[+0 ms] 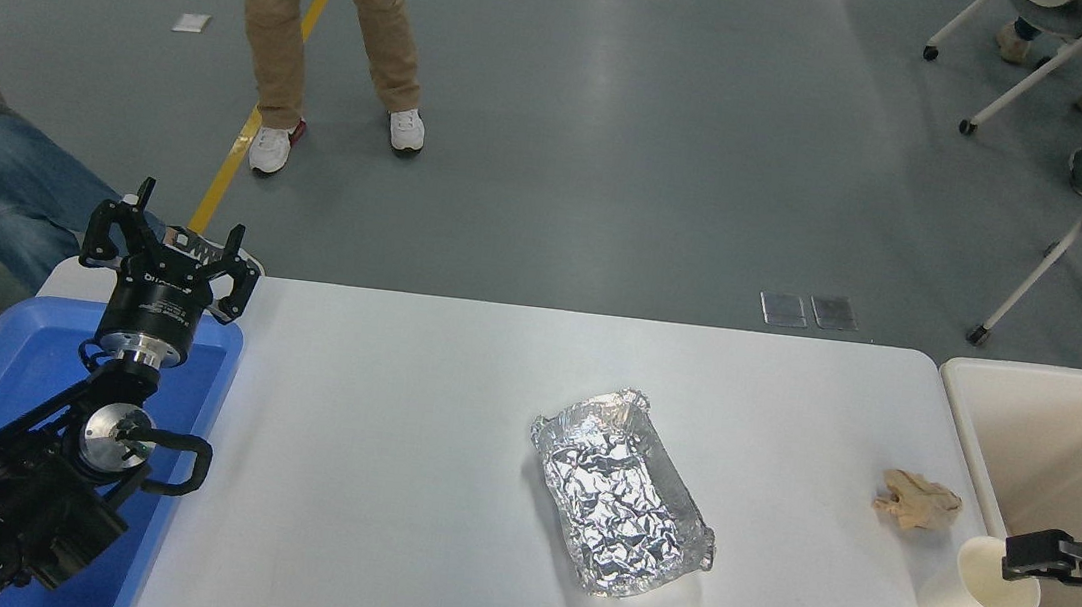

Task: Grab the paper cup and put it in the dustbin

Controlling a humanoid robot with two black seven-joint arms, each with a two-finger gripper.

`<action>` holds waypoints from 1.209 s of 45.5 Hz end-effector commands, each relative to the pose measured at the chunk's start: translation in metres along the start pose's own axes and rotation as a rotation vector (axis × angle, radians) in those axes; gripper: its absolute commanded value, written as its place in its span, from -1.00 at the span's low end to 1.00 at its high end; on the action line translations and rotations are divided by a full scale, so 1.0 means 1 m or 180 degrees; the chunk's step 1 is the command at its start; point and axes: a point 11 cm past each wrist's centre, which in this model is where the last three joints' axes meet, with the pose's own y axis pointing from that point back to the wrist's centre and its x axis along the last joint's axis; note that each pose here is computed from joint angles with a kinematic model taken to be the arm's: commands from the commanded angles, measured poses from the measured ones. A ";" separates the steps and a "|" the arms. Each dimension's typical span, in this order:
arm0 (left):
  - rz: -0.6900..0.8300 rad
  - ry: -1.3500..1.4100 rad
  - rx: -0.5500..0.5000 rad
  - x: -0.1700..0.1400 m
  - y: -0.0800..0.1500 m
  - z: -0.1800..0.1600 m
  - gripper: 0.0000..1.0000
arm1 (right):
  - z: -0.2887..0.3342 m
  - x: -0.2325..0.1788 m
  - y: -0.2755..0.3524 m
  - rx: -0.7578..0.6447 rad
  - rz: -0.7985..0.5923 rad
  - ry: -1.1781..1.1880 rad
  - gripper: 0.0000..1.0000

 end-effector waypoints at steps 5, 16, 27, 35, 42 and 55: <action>0.0000 0.0000 0.0001 0.000 0.000 0.000 0.98 | 0.002 -0.008 -0.023 0.0057 0.0080 -0.0089 1.00; 0.0000 0.0000 0.0001 0.000 0.000 0.000 0.98 | 0.008 -0.012 -0.032 0.0029 0.0257 -0.0019 0.12; 0.0000 0.0000 0.0001 0.000 0.000 0.000 0.98 | 0.008 -0.010 -0.029 0.0058 0.0277 0.0008 -1.00; 0.0000 0.0000 0.0001 0.000 0.000 0.000 0.98 | 0.000 0.006 -0.018 0.0236 0.0390 0.0042 -1.00; -0.0004 0.0001 -0.0002 -0.001 -0.001 0.000 0.98 | 0.006 0.020 0.004 0.0329 0.0533 -0.0057 -1.00; 0.0000 0.0000 0.0001 0.000 0.000 0.000 0.98 | -0.013 0.045 0.060 0.0674 0.0703 0.0070 -1.00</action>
